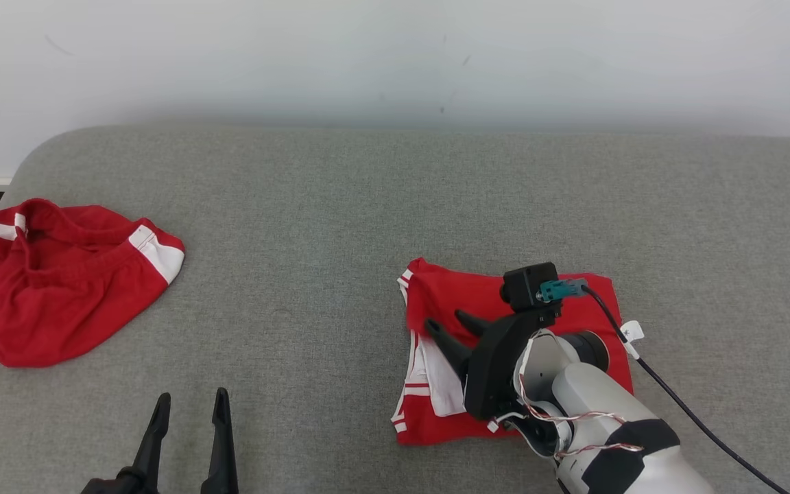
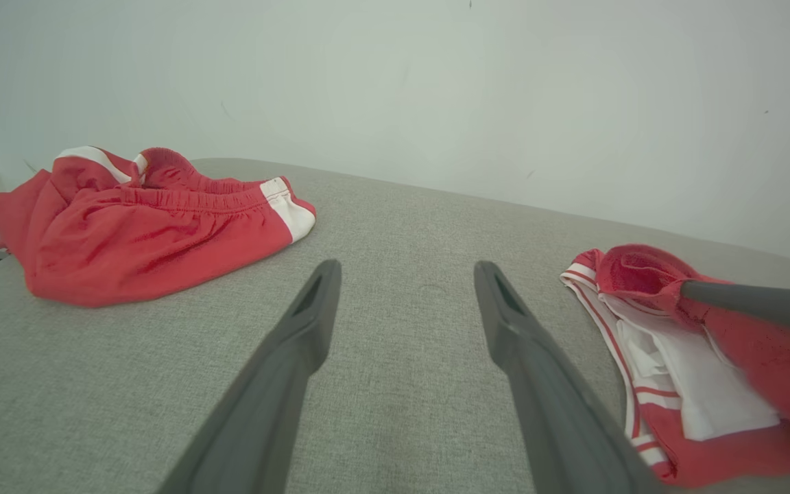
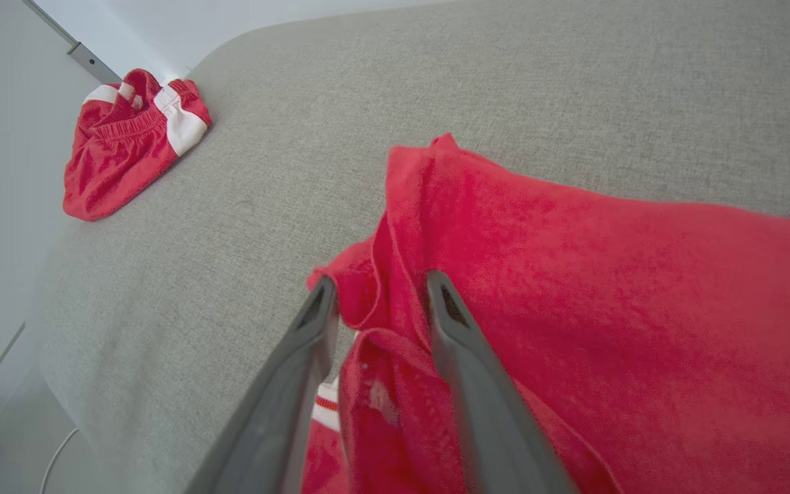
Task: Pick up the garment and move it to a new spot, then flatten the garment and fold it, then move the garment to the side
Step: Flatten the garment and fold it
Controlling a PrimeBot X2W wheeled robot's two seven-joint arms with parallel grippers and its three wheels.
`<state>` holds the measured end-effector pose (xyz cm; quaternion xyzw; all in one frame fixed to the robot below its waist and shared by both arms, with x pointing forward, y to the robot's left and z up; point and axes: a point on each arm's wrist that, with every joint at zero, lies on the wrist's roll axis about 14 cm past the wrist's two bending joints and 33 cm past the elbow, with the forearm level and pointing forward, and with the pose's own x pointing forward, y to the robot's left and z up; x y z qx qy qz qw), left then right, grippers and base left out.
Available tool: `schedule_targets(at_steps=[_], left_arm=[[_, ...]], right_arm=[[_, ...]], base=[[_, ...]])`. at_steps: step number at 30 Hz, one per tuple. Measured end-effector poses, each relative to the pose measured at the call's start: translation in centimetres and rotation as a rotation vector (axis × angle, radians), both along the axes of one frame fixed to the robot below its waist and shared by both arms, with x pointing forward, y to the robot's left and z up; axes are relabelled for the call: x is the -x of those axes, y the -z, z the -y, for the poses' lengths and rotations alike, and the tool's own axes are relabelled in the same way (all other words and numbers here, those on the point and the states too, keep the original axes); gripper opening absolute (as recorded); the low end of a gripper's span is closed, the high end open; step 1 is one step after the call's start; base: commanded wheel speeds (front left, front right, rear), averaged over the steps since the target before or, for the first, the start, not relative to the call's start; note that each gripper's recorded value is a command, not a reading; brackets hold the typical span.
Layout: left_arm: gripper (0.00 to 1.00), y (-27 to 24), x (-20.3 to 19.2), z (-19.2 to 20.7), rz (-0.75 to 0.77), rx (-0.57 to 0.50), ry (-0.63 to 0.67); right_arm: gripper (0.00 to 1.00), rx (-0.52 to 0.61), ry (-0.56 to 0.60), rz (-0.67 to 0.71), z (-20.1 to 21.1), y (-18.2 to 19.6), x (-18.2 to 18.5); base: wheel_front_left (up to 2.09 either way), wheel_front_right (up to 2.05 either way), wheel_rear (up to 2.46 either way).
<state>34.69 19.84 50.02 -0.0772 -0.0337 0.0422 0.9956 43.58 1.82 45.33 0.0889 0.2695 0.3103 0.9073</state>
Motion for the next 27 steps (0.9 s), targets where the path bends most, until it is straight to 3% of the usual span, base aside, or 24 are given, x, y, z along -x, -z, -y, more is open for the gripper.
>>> schedule_targets(at_steps=[10,15,19,23,27], left_arm=[[1.00,-0.5,0.0,0.1,0.016,-0.007,0.006],[1.00,-0.8,-0.2,0.5,0.027,-0.006,0.024],[1.00,-0.7,-0.3,0.9,0.025,-0.004,0.036],[1.00,-0.4,-0.5,0.9,0.016,0.003,0.037],[1.00,-0.3,-0.5,0.9,0.012,0.003,0.036]], right_arm=[[1.00,-0.203,0.165,0.207,2.0,-7.2,-3.9],[1.00,-0.093,0.278,0.316,7.7,-7.2,-5.5],[1.00,0.062,0.346,0.263,12.9,-2.6,-4.4],[1.00,0.114,0.378,0.234,14.8,-0.1,-3.3],[1.00,0.123,0.404,0.308,15.9,-0.1,-2.6]], base=[[0.00,0.00,0.00],[0.00,0.00,0.00],[0.00,0.00,0.00],[0.00,0.00,0.00],[0.00,0.00,0.00]])
